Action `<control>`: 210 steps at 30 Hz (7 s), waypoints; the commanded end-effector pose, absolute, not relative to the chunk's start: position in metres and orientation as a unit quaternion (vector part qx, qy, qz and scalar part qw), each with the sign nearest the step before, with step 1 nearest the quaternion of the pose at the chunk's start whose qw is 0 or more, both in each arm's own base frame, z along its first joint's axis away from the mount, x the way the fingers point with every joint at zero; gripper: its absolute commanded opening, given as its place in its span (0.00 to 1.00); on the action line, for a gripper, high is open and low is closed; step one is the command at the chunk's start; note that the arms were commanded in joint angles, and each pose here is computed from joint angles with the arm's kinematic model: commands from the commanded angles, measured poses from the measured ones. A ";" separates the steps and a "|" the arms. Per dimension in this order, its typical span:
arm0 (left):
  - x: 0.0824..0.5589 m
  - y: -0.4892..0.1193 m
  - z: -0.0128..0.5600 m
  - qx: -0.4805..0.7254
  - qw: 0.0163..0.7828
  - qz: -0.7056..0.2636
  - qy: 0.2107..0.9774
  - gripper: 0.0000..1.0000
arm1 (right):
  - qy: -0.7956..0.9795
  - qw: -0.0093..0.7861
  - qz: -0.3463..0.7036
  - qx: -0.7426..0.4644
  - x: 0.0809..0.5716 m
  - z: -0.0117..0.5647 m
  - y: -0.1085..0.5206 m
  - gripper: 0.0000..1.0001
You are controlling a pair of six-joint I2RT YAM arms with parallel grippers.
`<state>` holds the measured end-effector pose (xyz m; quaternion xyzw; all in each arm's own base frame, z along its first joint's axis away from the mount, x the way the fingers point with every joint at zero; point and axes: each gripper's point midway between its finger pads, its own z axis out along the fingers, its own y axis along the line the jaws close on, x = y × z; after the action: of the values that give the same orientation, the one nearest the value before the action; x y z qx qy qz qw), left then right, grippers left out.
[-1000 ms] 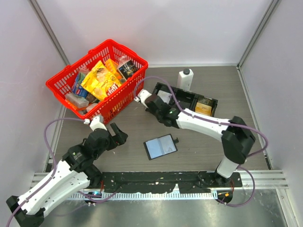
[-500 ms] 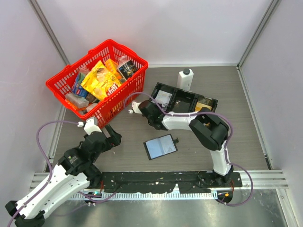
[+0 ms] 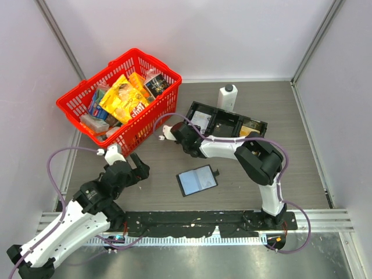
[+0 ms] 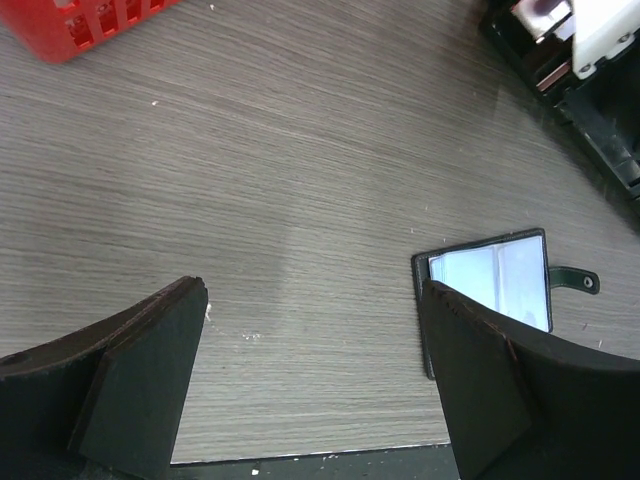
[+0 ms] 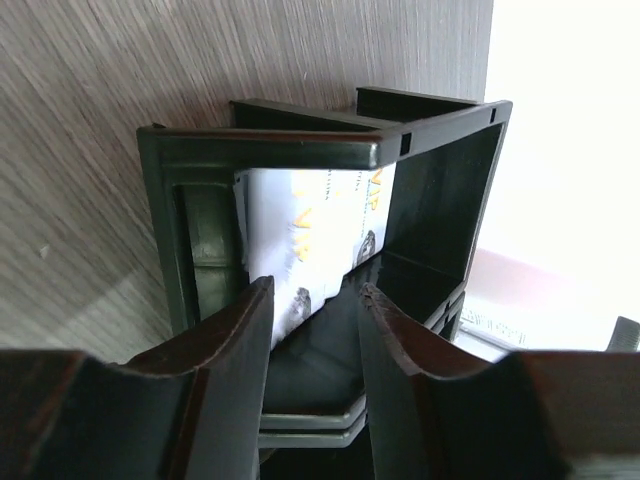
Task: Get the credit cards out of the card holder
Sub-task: Place the credit card in the storage box, then remove the credit card from the card holder.
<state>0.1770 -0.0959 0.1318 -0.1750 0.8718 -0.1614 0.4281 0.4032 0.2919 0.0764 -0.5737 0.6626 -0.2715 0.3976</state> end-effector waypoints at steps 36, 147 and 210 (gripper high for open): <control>0.193 -0.260 0.098 -0.050 0.280 -0.225 0.932 0.75 | 0.902 0.370 0.206 -0.084 0.222 0.112 0.242 0.57; 0.182 -0.297 0.040 -0.056 0.236 -0.229 0.943 0.24 | 0.868 0.203 0.448 -0.065 0.196 0.044 0.278 0.34; 0.175 -0.315 0.022 -0.055 0.191 -0.238 0.951 0.23 | 0.853 0.176 0.491 -0.019 0.200 0.033 0.246 0.01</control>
<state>0.1814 -0.3228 0.0304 -0.0507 0.9461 -0.2495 0.2004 0.1936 0.2446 0.0275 -0.0066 0.8570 0.4899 0.1600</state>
